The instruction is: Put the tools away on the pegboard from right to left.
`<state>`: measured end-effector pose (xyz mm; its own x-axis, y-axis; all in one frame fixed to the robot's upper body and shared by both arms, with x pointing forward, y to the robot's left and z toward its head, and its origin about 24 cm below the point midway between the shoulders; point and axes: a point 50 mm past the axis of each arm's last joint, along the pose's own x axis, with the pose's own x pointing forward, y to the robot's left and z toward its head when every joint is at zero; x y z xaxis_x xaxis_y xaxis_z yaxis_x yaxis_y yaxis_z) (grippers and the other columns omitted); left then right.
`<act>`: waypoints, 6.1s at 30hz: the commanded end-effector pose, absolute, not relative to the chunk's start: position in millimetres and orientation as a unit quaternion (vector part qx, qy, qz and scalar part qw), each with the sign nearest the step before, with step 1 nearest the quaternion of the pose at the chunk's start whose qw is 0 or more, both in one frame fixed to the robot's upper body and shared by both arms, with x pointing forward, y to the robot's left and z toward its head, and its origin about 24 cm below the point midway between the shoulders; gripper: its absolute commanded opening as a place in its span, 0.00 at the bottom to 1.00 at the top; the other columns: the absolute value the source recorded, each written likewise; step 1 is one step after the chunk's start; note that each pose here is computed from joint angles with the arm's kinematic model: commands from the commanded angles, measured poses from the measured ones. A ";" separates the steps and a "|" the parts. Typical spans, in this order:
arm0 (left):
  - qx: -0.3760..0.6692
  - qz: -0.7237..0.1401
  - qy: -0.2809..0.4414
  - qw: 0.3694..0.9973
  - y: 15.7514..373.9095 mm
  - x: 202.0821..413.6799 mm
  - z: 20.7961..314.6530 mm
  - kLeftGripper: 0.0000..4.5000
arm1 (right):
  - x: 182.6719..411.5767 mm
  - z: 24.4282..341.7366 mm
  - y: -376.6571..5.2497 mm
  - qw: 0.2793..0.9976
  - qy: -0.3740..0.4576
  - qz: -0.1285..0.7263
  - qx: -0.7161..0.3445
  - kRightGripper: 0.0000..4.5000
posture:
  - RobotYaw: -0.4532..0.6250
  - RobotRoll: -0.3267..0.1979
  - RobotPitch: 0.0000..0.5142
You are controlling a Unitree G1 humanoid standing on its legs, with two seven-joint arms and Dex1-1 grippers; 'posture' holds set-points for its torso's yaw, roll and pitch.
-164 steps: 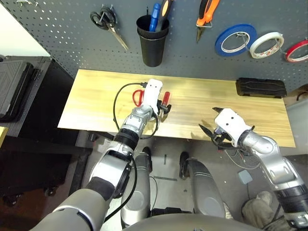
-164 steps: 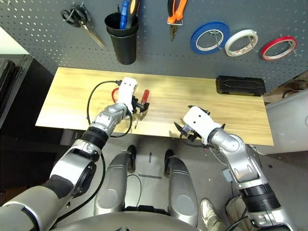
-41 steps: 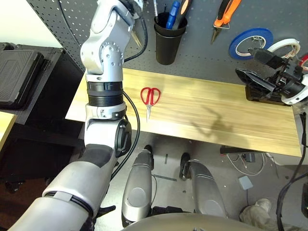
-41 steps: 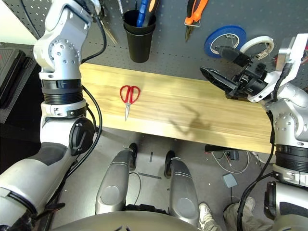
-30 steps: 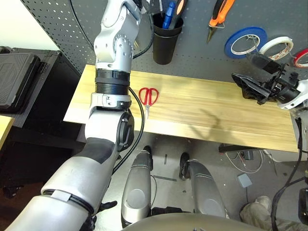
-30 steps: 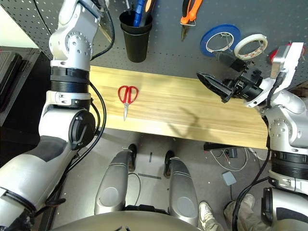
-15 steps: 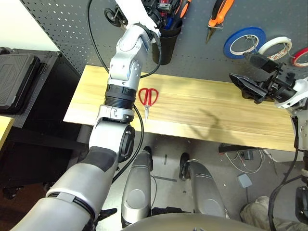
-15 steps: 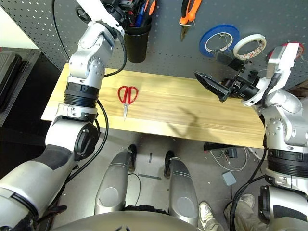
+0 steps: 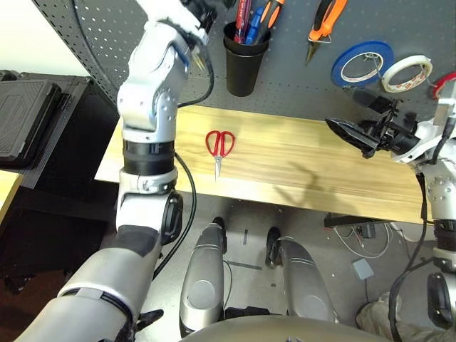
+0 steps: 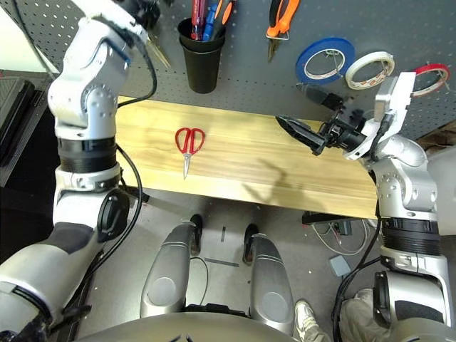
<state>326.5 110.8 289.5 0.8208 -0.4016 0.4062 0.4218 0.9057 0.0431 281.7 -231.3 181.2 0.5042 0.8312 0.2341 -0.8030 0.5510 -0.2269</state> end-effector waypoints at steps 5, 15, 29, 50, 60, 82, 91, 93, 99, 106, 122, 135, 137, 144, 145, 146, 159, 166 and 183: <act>-0.018 -0.214 -0.097 0.972 107.6 312.5 231.3 1.00 | 279.3 145.0 -227.4 0.872 -0.069 0.475 -0.091 1.00 | 0.61 0.62 0.59; -0.007 -0.180 0.033 0.983 106.2 318.4 152.0 1.00 | 282.2 106.7 -203.3 0.874 0.030 0.459 -0.156 1.00 | 0.59 0.62 0.67; 0.007 -0.117 0.142 0.983 119.3 340.2 80.0 1.00 | 284.9 70.7 -187.7 0.882 0.100 0.412 -0.207 1.00 | 0.57 0.62 0.73; -0.010 0.001 0.223 0.975 139.5 374.5 38.2 1.00 | 269.4 65.6 -156.5 0.879 0.083 0.426 -0.199 1.00 | 0.53 0.62 0.74; -0.021 0.036 0.244 0.969 147.5 373.5 27.3 1.00 | 266.9 70.9 -158.3 0.880 0.076 0.422 -0.204 1.00 | 0.51 0.62 0.72; -0.060 0.040 0.223 0.972 141.2 369.5 23.3 0.01 | 278.4 80.5 -160.1 0.881 0.049 0.421 -0.210 1.00 | 0.56 0.62 0.66; -0.099 -0.005 0.048 0.994 142.7 349.2 60.4 0.01 | 298.2 89.2 -166.0 0.889 -0.041 0.410 -0.200 1.00 | 0.63 0.62 0.62; -0.103 -0.013 0.017 0.994 143.3 340.7 72.7 0.01 | 302.8 90.4 -168.4 0.890 -0.055 0.406 -0.199 1.00 | 0.64 0.62 0.61; -0.117 -0.024 -0.046 0.992 147.7 310.4 105.8 0.01 | 314.9 98.2 -176.8 0.893 -0.099 0.398 -0.184 1.00 | 0.69 0.62 0.58; -0.134 -0.017 -0.094 0.986 153.9 292.3 141.3 0.01 | 324.8 114.2 -192.3 0.897 -0.127 0.388 -0.170 1.00 | 0.72 0.62 0.56; -0.177 -0.031 -0.200 0.963 164.1 295.5 230.3 0.01 | 317.9 181.8 -236.6 0.884 -0.192 0.414 -0.099 1.00 | 0.71 0.62 0.55; -0.174 -0.034 -0.214 0.961 172.7 313.9 247.7 0.01 | 302.7 233.7 -236.6 0.841 -0.212 0.491 -0.078 1.00 | 0.67 0.62 0.54; -0.174 -0.034 -0.214 0.961 172.6 318.6 248.9 0.01 | 300.9 239.2 -234.0 0.836 -0.214 0.500 -0.075 1.00 | 0.67 0.62 0.54; -0.176 -0.031 -0.215 0.960 176.2 329.2 249.5 0.01 | 296.3 257.0 -227.9 0.828 -0.225 0.511 -0.057 1.00 | 0.65 0.62 0.54; -0.176 -0.031 -0.215 0.960 176.7 330.4 249.5 0.01 | 295.9 259.2 -227.4 0.827 -0.227 0.512 -0.056 1.00 | 0.65 0.62 0.54; -0.175 -0.031 -0.215 0.960 177.1 331.4 249.4 0.01 | 295.7 260.8 -226.9 0.827 -0.227 0.512 -0.055 1.00 | 0.65 0.62 0.54; -0.170 -0.044 -0.193 0.965 170.6 352.4 247.8 0.01 | 301.0 261.9 -217.4 0.833 -0.236 0.496 -0.065 1.00 | 0.64 0.62 0.54; -0.158 -0.060 -0.163 0.972 160.0 378.2 246.1 0.01 | 307.2 254.5 -215.6 0.841 -0.233 0.481 -0.084 1.00 | 0.63 0.62 0.54; -0.052 -0.104 -0.033 0.993 155.5 375.2 159.0 0.95 | 308.5 212.7 -214.5 0.889 -0.215 0.398 -0.067 1.00 | 0.61 0.62 0.51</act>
